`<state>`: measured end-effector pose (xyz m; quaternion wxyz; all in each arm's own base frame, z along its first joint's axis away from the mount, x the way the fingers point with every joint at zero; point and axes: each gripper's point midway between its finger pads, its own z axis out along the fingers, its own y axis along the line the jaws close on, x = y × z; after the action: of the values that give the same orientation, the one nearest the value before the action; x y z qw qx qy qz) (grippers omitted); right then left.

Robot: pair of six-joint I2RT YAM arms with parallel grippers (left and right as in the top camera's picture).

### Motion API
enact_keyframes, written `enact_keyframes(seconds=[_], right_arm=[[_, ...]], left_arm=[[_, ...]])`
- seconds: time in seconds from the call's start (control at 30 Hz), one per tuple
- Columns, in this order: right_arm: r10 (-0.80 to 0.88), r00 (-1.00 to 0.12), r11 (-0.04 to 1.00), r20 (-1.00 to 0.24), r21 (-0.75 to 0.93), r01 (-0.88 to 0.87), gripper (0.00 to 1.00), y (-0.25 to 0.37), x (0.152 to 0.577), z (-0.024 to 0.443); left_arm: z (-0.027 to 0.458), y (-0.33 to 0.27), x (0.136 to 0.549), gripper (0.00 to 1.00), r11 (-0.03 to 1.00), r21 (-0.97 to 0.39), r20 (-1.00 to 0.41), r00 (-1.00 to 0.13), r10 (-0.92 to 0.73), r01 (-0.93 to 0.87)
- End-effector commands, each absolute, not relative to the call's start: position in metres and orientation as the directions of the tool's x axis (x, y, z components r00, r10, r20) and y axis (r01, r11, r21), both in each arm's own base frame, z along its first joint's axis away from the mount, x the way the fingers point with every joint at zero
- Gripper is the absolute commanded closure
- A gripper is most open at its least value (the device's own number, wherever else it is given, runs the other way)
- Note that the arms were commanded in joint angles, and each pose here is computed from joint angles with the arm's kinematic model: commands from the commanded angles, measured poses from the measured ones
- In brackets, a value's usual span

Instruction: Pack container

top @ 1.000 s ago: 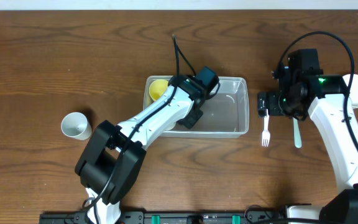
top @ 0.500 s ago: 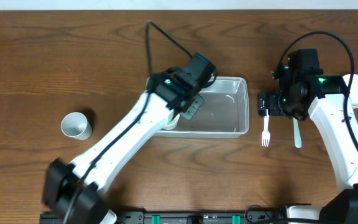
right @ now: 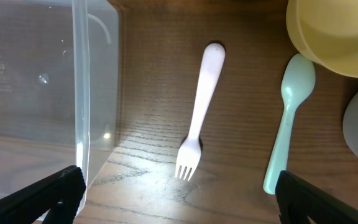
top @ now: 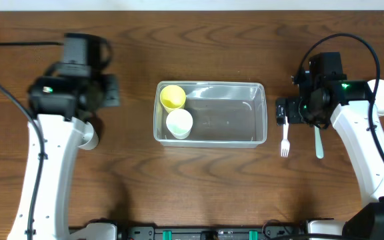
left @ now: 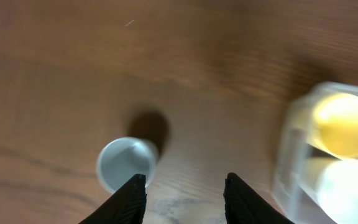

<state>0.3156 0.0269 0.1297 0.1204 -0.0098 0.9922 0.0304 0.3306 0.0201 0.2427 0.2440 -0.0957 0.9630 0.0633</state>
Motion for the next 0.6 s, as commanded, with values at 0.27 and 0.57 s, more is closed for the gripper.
enact_keyframes(seconds=[0.27, 0.57], right_arm=[[-0.003, -0.968, 0.999, -0.250, 0.052, -0.016, 0.01, 0.024, 0.320, 0.133], [-0.003, -0.968, 0.999, -0.250, 0.052, -0.016, 0.01, 0.024, 0.319, 0.133]], left_arm=[[0.135, 0.065, 0.327, 0.57, 0.918, 0.021, -0.147, -0.909, -0.389, -0.396], [0.074, 0.061, 0.326, 0.58, 0.912, 0.022, 0.049, -0.911, -0.409, -0.409]])
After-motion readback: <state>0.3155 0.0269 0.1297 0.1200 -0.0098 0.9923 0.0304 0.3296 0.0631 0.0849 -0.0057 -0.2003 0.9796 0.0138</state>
